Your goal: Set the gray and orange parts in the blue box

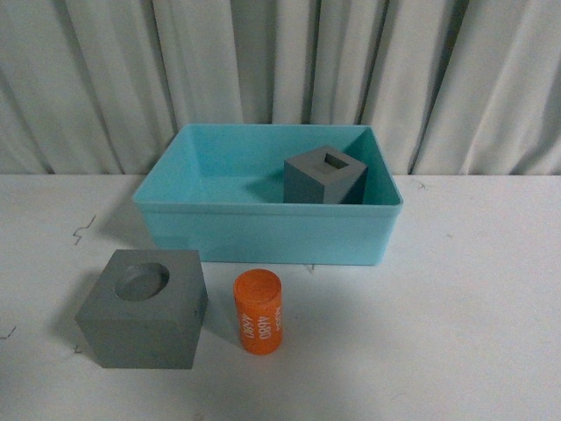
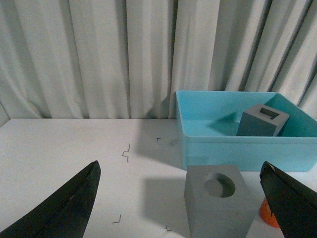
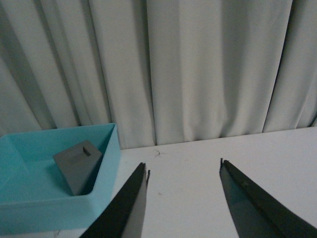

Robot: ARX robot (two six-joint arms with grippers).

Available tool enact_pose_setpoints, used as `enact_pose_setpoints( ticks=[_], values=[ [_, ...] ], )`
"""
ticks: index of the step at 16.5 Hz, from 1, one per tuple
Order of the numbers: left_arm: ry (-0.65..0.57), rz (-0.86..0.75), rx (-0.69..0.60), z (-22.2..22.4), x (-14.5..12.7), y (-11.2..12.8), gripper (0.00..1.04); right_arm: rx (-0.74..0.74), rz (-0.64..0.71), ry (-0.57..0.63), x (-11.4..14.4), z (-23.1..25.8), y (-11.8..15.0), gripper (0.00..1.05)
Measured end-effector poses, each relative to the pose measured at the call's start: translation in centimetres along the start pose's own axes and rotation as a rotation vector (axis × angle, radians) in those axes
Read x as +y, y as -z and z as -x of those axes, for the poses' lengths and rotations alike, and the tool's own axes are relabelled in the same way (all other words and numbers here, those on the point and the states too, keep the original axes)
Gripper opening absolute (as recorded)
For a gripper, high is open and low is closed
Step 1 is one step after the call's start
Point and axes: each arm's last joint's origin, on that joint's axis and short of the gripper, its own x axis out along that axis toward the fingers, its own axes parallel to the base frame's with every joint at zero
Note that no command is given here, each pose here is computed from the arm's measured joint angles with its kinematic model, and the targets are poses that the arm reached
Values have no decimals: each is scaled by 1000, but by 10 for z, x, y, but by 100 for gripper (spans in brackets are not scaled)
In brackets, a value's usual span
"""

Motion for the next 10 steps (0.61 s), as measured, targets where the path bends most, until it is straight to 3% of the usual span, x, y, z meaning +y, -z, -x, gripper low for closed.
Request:
enact_pose_setpoints(
  ticks=[2,4,10],
  values=[
    [1,0,0,0,0,0,98,26,37,1,-1,11,9,27],
    [1,0,0,0,0,0,98,29,52,1,-1,26,16,2],
    [1,0,0,0,0,0,98,27,61,1,-2,51,23,2]
  ],
)
